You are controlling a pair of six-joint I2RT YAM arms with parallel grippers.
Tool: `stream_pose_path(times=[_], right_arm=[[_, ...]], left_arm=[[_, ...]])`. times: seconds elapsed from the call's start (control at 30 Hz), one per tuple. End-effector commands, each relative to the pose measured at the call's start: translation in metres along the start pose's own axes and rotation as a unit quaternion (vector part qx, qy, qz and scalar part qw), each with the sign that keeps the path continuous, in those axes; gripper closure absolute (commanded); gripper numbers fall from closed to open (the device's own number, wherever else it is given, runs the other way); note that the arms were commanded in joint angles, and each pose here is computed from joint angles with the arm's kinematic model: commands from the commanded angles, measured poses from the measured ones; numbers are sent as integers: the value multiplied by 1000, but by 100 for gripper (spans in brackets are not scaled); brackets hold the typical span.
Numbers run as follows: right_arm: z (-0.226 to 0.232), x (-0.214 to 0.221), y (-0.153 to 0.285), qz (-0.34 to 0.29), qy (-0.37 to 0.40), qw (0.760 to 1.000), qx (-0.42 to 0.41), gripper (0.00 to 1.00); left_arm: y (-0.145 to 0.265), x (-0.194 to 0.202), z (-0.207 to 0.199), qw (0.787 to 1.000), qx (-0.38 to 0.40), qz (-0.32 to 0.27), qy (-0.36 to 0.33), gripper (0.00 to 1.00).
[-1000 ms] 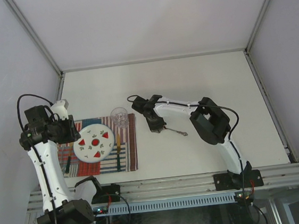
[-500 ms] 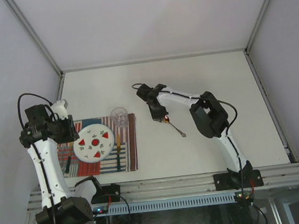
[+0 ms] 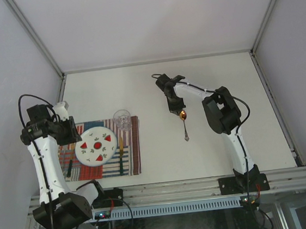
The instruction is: Set the dinner table for one person
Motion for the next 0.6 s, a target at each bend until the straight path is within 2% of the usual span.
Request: stream_pose_path(times=[0.0, 0.17, 0.2, 0.23, 0.27, 0.33, 0.4, 0.47, 0.57], right_arm=[[-5, -9, 15, -30, 8, 999, -14, 100], [-1, -20, 31, -70, -9, 997, -36, 100], [0, -23, 39, -84, -15, 996, -39, 96], [0, -25, 48, -100, -22, 994, -40, 89], [0, -27, 56, -113, -29, 992, -40, 76], [-2, -29, 71, -134, -42, 990, -28, 60], [-4, -27, 86, -154, -45, 987, -7, 40], [-7, -16, 100, -166, -47, 985, 26, 29], [-11, 16, 105, -150, -60, 985, 54, 28]], left_arm=[[15, -22, 1, 999, -16, -46, 7, 63], [23, -24, 2, 998, -28, -57, -2, 63], [24, -23, 2, 998, -29, -58, -5, 63], [24, -22, 2, 998, -31, -59, -7, 63], [25, -21, 2, 998, -32, -59, -11, 63], [26, -18, 2, 998, -34, -59, -15, 63], [28, -14, 1, 997, -34, -60, -22, 63], [31, -9, 0, 997, -36, -67, -34, 63], [37, -2, -1, 995, -44, -72, -50, 63]])
Point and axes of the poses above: each gripper's point midway between its finger pads, its own y axis back along the fingers, its own z axis along the line the jaws close on, x = y × z, the point moved 8 cm from there along y, back along the fingers
